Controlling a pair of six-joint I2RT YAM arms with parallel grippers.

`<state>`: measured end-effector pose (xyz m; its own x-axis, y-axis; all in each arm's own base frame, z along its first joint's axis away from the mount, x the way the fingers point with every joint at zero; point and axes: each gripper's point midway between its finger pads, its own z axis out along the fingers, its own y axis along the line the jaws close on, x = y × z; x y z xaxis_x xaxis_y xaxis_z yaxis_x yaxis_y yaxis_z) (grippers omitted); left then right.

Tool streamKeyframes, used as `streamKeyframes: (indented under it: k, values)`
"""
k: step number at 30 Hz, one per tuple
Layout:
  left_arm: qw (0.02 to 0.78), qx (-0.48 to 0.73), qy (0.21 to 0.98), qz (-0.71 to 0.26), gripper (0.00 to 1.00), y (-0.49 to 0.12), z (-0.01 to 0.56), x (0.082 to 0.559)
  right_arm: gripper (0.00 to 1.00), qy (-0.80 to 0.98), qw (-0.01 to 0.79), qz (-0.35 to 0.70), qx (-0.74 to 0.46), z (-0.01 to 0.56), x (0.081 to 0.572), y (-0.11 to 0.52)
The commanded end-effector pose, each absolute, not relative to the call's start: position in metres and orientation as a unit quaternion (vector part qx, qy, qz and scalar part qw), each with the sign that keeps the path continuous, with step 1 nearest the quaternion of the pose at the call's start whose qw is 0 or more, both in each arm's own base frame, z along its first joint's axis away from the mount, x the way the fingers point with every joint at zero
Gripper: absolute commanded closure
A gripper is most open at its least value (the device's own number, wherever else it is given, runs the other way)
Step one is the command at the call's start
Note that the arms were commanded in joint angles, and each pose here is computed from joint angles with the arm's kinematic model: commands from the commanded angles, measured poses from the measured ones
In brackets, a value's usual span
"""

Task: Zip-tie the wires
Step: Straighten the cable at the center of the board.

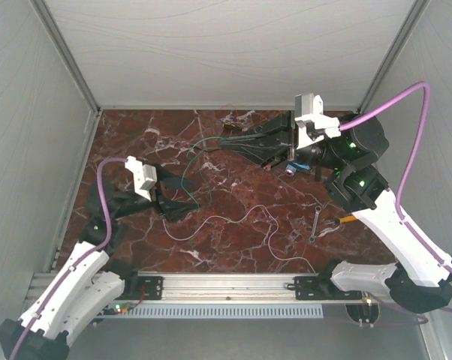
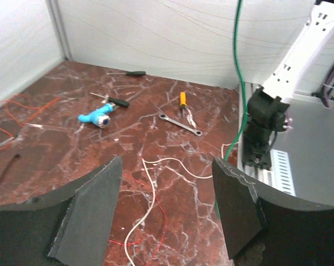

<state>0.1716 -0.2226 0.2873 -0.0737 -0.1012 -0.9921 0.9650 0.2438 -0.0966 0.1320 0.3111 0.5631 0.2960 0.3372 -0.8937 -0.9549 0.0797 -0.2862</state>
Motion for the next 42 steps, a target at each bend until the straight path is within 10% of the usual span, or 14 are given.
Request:
streamKeyframes:
  k: [1, 10, 19, 22, 26, 42]
  values:
    - [0.624, 0.373, 0.537, -0.428, 0.35, -0.212, 0.315, 0.182, 1.00, 0.333, 0.673, 0.468, -0.465, 0.567, 0.130, 0.301]
    - [0.579, 0.421, 0.524, -0.461, 0.17, -0.218, 0.312, 0.158, 1.00, 0.333, 0.685, 0.459, -0.458, 0.570, 0.133, 0.297]
    - [0.512, 0.414, 0.545, -0.518, 0.21, -0.242, 0.299, 0.163, 1.00, 0.316, 0.692, 0.460, -0.458, 0.578, 0.129, 0.296]
    - [0.509, 0.412, 0.553, -0.515, 0.42, -0.253, 0.299, 0.165, 1.00, 0.314, 0.692, 0.461, -0.458, 0.578, 0.129, 0.296]
    - [0.521, 0.396, 0.563, -0.505, 1.00, -0.254, 0.301, 0.173, 1.00, 0.313, 0.694, 0.461, -0.455, 0.578, 0.128, 0.294]
    - [0.638, 0.246, 0.698, -0.211, 1.00, -0.162, 0.289, 0.245, 1.00, 0.509, 0.682, 0.416, -0.322, 0.518, 0.165, 0.252]
